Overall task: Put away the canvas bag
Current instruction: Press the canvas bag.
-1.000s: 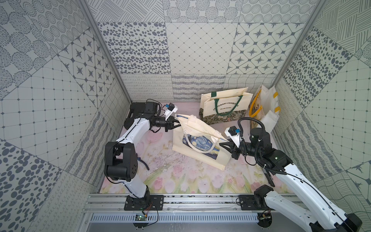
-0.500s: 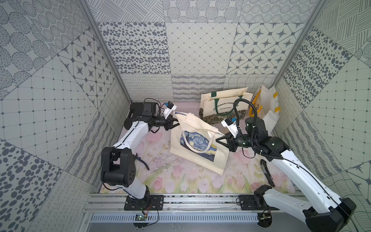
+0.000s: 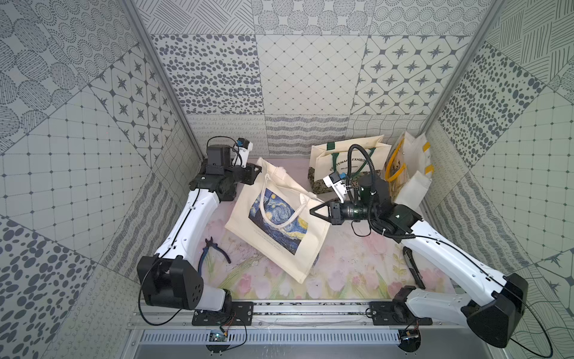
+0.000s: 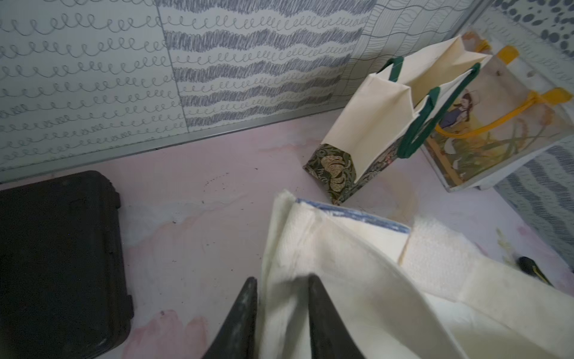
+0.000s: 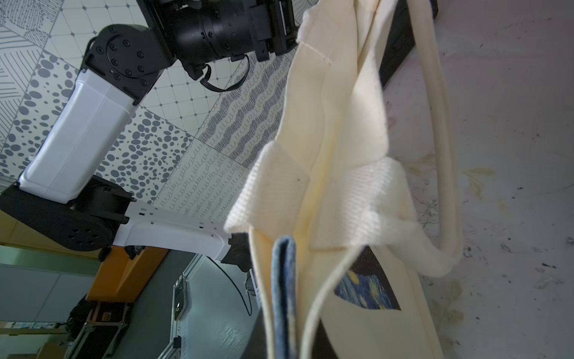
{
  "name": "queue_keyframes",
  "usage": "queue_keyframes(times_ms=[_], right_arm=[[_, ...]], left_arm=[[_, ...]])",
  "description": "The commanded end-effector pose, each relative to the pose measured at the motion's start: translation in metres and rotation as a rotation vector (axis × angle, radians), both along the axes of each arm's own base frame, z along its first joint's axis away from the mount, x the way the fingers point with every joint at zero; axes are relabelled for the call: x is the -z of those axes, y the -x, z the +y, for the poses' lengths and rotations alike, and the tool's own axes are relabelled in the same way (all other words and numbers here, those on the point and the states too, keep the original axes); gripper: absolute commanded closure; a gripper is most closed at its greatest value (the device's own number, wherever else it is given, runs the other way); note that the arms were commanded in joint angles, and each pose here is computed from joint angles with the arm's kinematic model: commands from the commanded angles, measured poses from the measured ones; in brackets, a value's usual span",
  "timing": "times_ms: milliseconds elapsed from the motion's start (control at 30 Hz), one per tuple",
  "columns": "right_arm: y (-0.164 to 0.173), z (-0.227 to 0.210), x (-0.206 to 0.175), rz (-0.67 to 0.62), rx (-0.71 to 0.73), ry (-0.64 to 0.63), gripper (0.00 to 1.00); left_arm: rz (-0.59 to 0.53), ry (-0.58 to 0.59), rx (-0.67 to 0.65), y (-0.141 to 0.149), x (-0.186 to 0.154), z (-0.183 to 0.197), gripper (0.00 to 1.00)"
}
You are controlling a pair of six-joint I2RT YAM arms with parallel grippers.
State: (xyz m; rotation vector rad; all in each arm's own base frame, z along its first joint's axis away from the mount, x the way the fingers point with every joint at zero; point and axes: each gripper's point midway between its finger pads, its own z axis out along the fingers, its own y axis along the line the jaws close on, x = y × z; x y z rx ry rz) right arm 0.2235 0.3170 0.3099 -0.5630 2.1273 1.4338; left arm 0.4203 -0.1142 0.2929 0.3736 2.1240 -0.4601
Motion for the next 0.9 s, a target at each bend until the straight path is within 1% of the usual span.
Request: queue_keyframes(times_ms=[0,133,200,233,300,333,367,400,467,533,600,667,800,867], right_arm=[[-0.018,0.010,0.008,0.168,0.126,-0.073,1.00],[-0.031,-0.005,0.049,0.255,0.282,-0.002,1.00],[-0.036,-0.018,0.068,0.284,0.367,0.045,1.00],[-0.037,-0.023,0.076,0.294,0.401,0.063,1.00],[-0.040,-0.033,0.084,0.290,0.459,0.076,1.00],[-0.041,-0.037,0.087,0.285,0.485,0.080,1.00],[-0.045,-0.045,0.088,0.282,0.537,0.089,1.00],[-0.048,-0.054,0.092,0.278,0.590,0.115,1.00],[-0.053,-0.067,0.089,0.239,0.654,0.161,1.00],[-0.057,-0.077,0.081,0.198,0.700,0.176,1.00],[-0.060,-0.080,0.076,0.180,0.720,0.171,1.00],[-0.061,-0.078,0.080,0.196,0.715,0.186,1.00],[-0.058,-0.068,0.100,0.274,0.709,0.208,1.00],[-0.057,-0.063,0.108,0.290,0.716,0.206,1.00]], left_arm=[[0.153,-0.113,-0.151,0.003,0.033,0.031,0.86],[0.150,-0.096,-0.150,-0.004,0.049,0.029,0.86],[0.162,-0.076,-0.151,-0.006,0.054,0.026,0.80],[0.167,-0.065,-0.150,-0.006,0.053,0.025,0.74],[0.159,-0.034,-0.158,-0.004,0.049,0.023,0.71],[0.137,-0.017,-0.159,-0.002,0.043,0.022,0.68],[0.114,-0.002,-0.169,0.002,0.039,0.023,0.62],[0.061,0.016,-0.181,0.003,0.028,0.024,0.57],[-0.002,0.034,-0.203,0.012,0.012,0.028,0.53],[-0.030,0.055,-0.195,0.021,0.000,0.026,0.52],[-0.031,0.081,-0.144,0.033,-0.008,0.014,0.53],[-0.029,0.078,-0.076,0.046,-0.008,-0.004,0.54],[-0.066,0.042,0.126,0.089,0.001,-0.055,0.54],[-0.081,0.032,0.222,0.110,0.010,-0.077,0.51]])
